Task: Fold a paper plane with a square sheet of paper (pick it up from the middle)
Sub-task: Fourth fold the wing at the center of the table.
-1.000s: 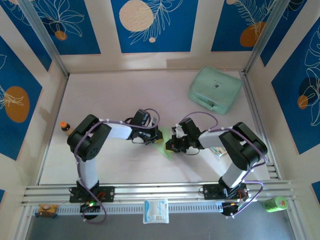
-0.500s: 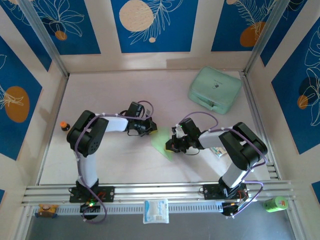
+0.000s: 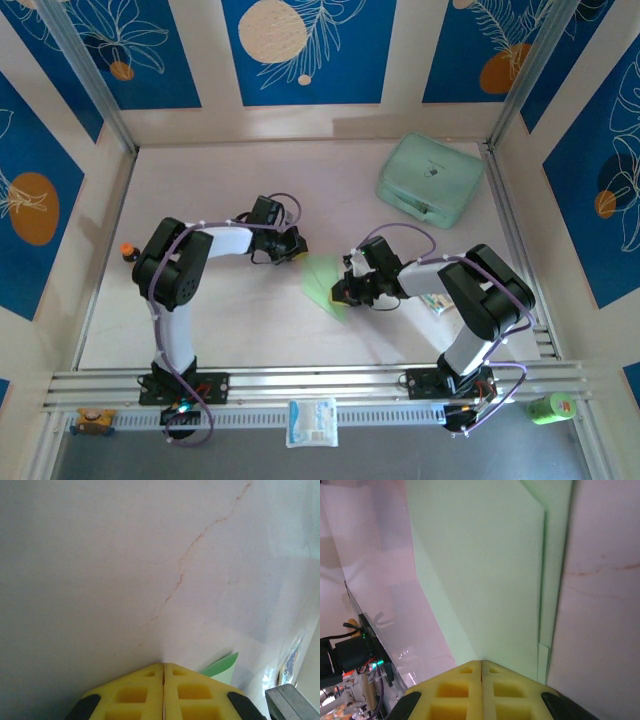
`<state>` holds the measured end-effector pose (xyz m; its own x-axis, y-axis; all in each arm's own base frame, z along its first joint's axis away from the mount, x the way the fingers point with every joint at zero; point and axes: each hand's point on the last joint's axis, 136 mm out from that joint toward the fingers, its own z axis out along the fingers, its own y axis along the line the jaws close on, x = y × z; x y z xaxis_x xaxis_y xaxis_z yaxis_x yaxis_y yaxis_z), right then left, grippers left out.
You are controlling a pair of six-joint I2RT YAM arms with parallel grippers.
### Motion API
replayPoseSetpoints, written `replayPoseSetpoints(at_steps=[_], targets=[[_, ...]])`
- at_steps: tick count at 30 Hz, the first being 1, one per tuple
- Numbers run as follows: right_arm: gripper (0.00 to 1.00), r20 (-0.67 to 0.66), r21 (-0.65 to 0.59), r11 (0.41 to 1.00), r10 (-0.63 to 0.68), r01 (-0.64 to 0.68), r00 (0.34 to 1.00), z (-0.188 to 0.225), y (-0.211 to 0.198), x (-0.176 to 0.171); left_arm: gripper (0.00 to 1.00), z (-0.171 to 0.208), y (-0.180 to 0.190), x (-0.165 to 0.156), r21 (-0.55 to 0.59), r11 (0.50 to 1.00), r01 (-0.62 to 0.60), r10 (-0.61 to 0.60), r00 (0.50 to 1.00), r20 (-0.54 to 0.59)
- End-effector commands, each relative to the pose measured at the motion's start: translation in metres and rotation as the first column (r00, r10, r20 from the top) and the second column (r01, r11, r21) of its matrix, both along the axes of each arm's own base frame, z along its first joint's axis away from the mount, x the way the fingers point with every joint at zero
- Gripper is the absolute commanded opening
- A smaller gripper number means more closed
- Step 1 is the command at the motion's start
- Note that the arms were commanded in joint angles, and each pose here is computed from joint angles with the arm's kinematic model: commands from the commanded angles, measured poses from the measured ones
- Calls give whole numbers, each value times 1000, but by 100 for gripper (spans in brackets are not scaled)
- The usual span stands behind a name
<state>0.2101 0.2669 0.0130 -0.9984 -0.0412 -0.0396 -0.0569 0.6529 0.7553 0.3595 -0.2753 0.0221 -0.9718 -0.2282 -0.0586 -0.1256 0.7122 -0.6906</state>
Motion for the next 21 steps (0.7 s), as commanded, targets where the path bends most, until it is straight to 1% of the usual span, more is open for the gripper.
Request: replayPoseSetpoints(at_steps=[1,4,7,11,16,21], targets=[[0,-140,-123,991,26,-44,990,-30,-26,-38,10,19,13,5,39,999,-24,22,999,47],[0,-136,-111,992,43,-58,990,-28,-24,-38,12,34,12,-2,12,1000,-22,21,997,78],[0,-132,-95,993,60,-73,989,-26,-21,-37,13,45,9,-17,-2,1000,-3,3,995,99],[0,-132,-98,993,57,-70,990,-26,-21,-34,14,52,-11,-40,-57,996,67,-59,991,122],[0,-135,-100,993,51,-64,990,-25,-22,-33,14,38,-37,-67,-88,982,165,-157,983,93],[0,-134,-95,994,45,-58,990,-23,-21,-31,14,16,-41,-72,-89,982,168,-164,985,51]])
